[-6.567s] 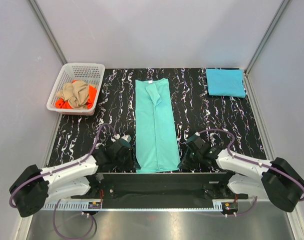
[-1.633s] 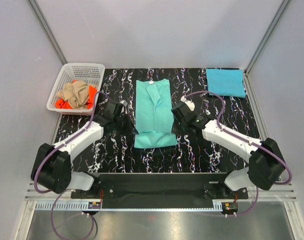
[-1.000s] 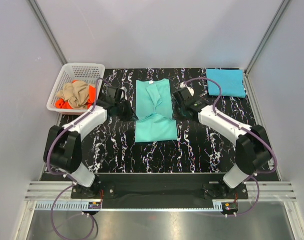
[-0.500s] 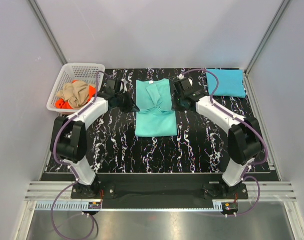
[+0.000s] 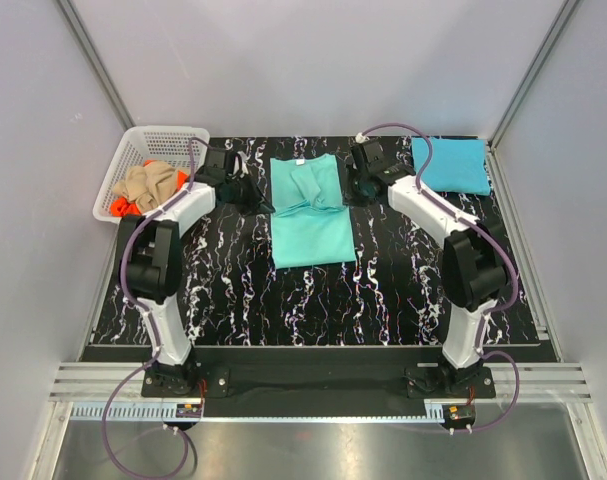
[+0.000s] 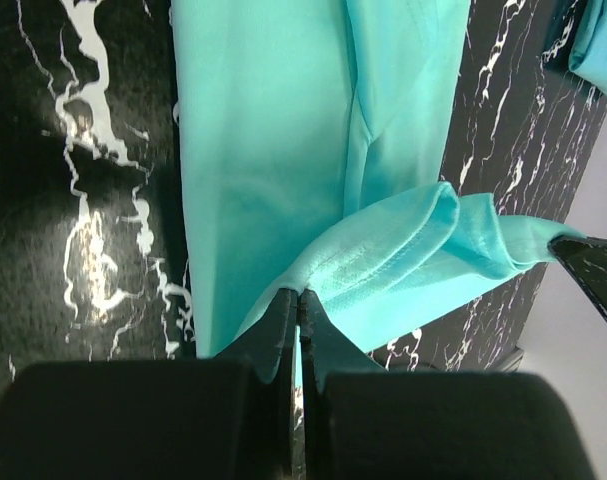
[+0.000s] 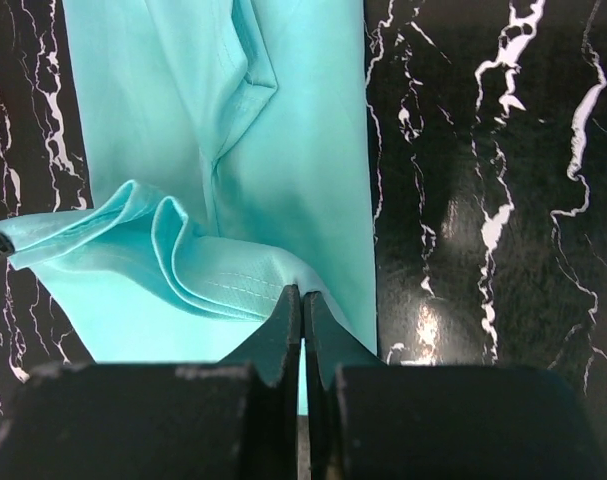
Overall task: Fold and stack the t-shirts
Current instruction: Fold the tshirt
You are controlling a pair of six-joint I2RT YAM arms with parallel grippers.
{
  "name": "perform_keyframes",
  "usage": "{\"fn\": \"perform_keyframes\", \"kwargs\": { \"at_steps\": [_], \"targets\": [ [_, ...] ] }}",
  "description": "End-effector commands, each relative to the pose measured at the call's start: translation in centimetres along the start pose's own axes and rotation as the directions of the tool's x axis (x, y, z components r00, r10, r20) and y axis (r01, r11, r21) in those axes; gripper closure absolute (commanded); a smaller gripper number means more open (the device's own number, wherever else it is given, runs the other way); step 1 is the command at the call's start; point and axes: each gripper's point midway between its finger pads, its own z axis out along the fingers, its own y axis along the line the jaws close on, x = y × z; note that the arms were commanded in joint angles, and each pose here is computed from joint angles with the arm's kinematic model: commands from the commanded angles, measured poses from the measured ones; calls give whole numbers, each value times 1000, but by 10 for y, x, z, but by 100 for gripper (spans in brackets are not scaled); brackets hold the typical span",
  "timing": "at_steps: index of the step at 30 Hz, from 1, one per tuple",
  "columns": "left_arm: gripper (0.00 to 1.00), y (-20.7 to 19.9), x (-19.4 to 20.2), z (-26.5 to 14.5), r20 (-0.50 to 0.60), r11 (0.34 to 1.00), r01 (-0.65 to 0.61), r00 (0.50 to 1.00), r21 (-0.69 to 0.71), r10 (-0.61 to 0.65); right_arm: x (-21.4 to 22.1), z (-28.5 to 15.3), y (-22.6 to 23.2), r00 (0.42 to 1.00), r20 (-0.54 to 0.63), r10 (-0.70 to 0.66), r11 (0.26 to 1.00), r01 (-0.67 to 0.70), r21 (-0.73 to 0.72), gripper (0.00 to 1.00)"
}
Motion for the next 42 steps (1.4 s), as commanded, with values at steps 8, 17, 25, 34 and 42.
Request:
{"fn": "perform_keyframes", "kwargs": {
  "at_steps": [8,17,25,34,42],
  "targets": [
    [100,-14,-33,22,8,993,-13,1000,116,12,-21,32,8,1000,14,-23,997,24,-67,100],
    [100,10,-42,35,19,1000,1,1000,2,-1,-18,57,-3,999,-14,-34,998,33,-53,98],
    [80,13,-58,41,51,999,24,998,-40,-22,-21,73,-3,998,-38,-41,997,39,-60,89],
    [61,18,-75,24,143,991,-36,988,-129,54,-63,79,4,996,1,-86,993,86,-75,80],
    [47,13,-57,8,180,987,-89,977,-132,112,-64,70,-7,996,-14,-87,994,86,-60,56]
  ]
}}
